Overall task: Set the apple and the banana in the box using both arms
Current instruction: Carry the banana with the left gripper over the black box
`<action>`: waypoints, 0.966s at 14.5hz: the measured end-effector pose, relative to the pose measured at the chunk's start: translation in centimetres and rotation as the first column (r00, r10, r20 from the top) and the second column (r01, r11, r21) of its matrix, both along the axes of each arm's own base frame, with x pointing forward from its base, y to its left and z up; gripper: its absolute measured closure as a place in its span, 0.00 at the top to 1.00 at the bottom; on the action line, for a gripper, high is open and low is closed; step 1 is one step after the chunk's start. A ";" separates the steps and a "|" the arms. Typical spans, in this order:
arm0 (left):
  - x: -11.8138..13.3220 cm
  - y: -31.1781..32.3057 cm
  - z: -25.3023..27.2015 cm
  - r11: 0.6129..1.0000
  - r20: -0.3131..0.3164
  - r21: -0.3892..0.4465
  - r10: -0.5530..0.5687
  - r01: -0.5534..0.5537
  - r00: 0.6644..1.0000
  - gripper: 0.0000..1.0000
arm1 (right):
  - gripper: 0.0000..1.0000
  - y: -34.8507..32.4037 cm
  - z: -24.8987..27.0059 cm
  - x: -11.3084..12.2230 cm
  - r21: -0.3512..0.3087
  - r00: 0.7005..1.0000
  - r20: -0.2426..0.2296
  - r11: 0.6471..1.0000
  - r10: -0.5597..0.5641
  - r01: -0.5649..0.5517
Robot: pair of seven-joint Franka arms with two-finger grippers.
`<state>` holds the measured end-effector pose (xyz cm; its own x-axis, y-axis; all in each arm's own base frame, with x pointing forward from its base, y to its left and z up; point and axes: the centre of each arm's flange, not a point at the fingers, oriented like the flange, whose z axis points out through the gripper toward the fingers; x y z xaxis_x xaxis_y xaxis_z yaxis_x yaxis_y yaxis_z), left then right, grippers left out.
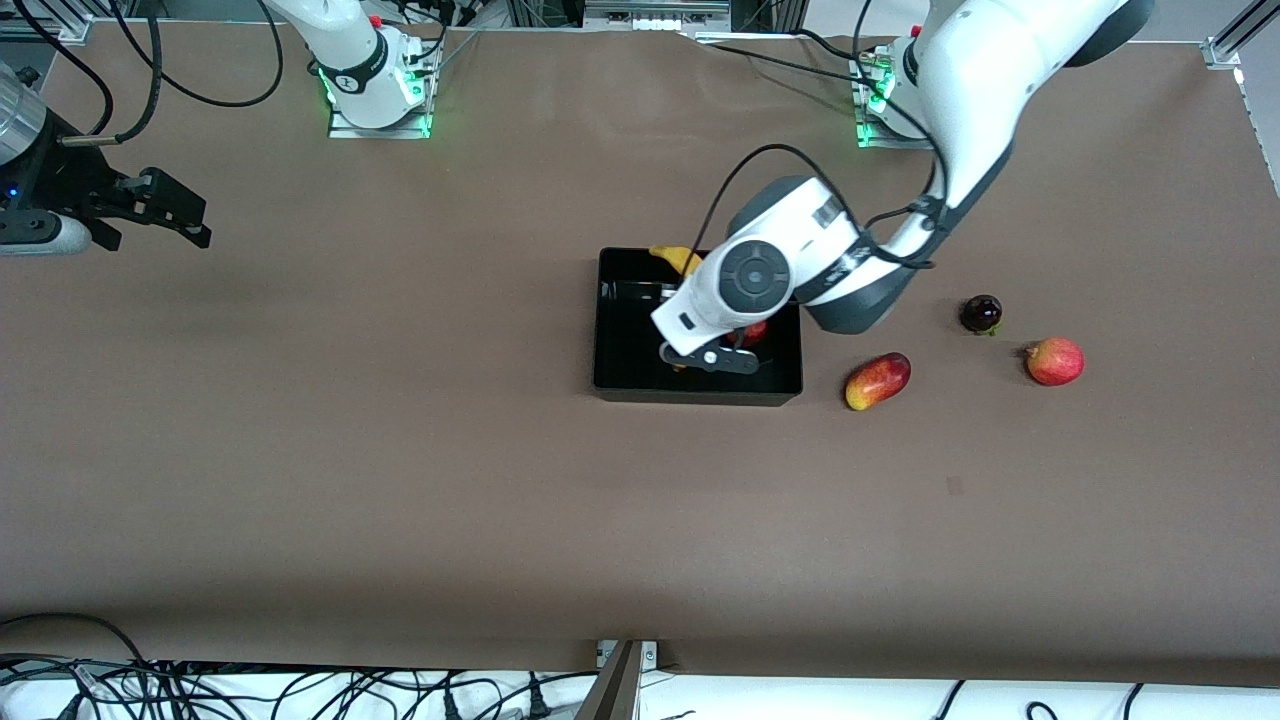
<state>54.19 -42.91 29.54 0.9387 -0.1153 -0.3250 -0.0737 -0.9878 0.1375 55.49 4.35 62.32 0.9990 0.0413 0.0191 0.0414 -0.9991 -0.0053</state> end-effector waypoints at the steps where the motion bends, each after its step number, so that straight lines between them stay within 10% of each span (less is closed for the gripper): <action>1: -0.1 -0.4 -1.3 1.000 0.005 -0.008 0.004 -0.004 1.000 0.34 | 1.00 0.1 0.0 0.0 0.000 1.000 0.000 1.000 0.001 -0.001; 10: -1.8 -3.6 -7.3 0.999 0.079 0.029 -0.021 0.019 0.997 0.36 | 1.00 0.1 0.0 0.0 0.000 1.000 0.000 1.000 0.002 -0.002; 14: -0.3 -2.5 -5.5 0.999 0.093 0.036 -0.002 -0.001 0.996 0.68 | 1.00 0.1 0.0 0.0 0.000 1.000 0.000 1.000 0.002 -0.002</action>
